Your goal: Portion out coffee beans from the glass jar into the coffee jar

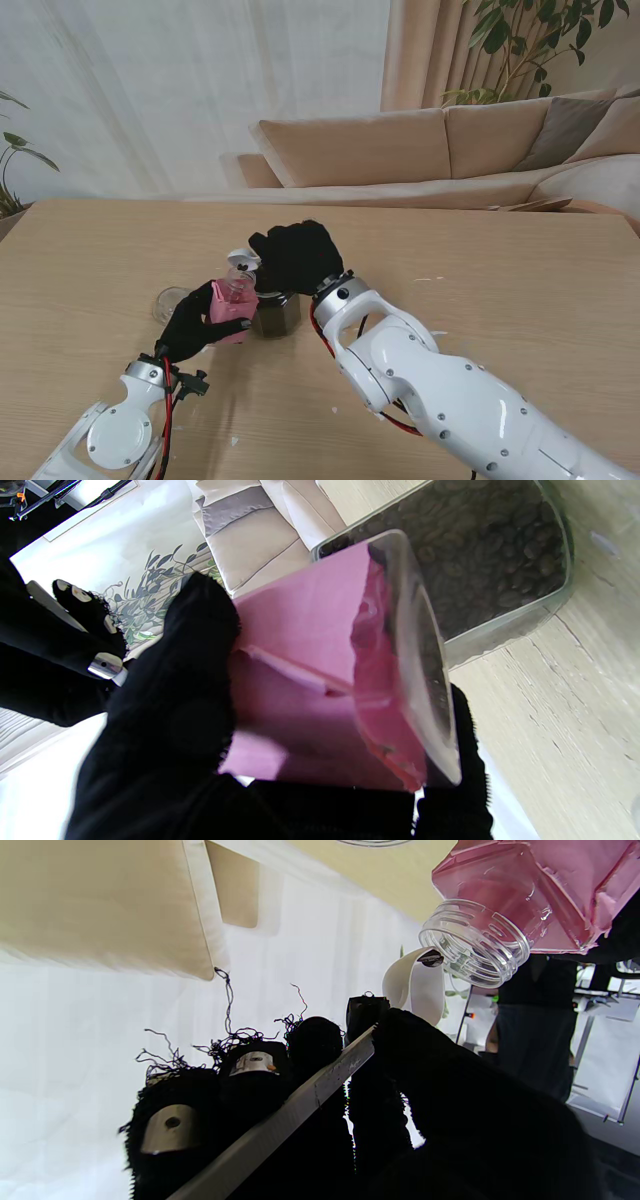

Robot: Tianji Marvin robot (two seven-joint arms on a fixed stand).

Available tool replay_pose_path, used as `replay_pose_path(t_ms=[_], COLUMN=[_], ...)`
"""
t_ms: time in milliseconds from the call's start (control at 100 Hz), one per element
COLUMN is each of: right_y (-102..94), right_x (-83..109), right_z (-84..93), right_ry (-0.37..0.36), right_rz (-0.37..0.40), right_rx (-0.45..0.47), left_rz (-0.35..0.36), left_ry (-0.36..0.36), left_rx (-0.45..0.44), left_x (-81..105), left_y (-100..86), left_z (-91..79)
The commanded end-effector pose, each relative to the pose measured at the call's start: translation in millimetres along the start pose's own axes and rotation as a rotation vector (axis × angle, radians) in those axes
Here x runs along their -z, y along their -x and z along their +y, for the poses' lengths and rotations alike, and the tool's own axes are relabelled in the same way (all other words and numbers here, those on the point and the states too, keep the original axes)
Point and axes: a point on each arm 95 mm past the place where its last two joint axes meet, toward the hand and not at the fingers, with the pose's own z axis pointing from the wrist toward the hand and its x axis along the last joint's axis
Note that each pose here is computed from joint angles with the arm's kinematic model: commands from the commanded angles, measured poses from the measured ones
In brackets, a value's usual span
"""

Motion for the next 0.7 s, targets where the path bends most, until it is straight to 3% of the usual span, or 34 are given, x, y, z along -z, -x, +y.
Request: replay_pose_path(t_ms=[0, 330, 690], right_y=[-3.0, -2.3, -2.9], right_x=[1.3, 1.6, 1.5], right_z=[-0.9, 2.1, 4.8], right_ry=[-0.014, 0.009, -0.012], right_rz=[0.004, -0.018, -0.007], right_rx=[0.002, 0.045, -0.005], left_rz=[0.010, 0.012, 0.013], left_ry=[0.015, 0.014, 0.013], left_rx=[0.010, 0.009, 0.008], left_x=[-0.1, -0.4, -0.5], left_y=[-4.4, -4.2, -4.0], left_z=[4.5, 3.3, 2.0])
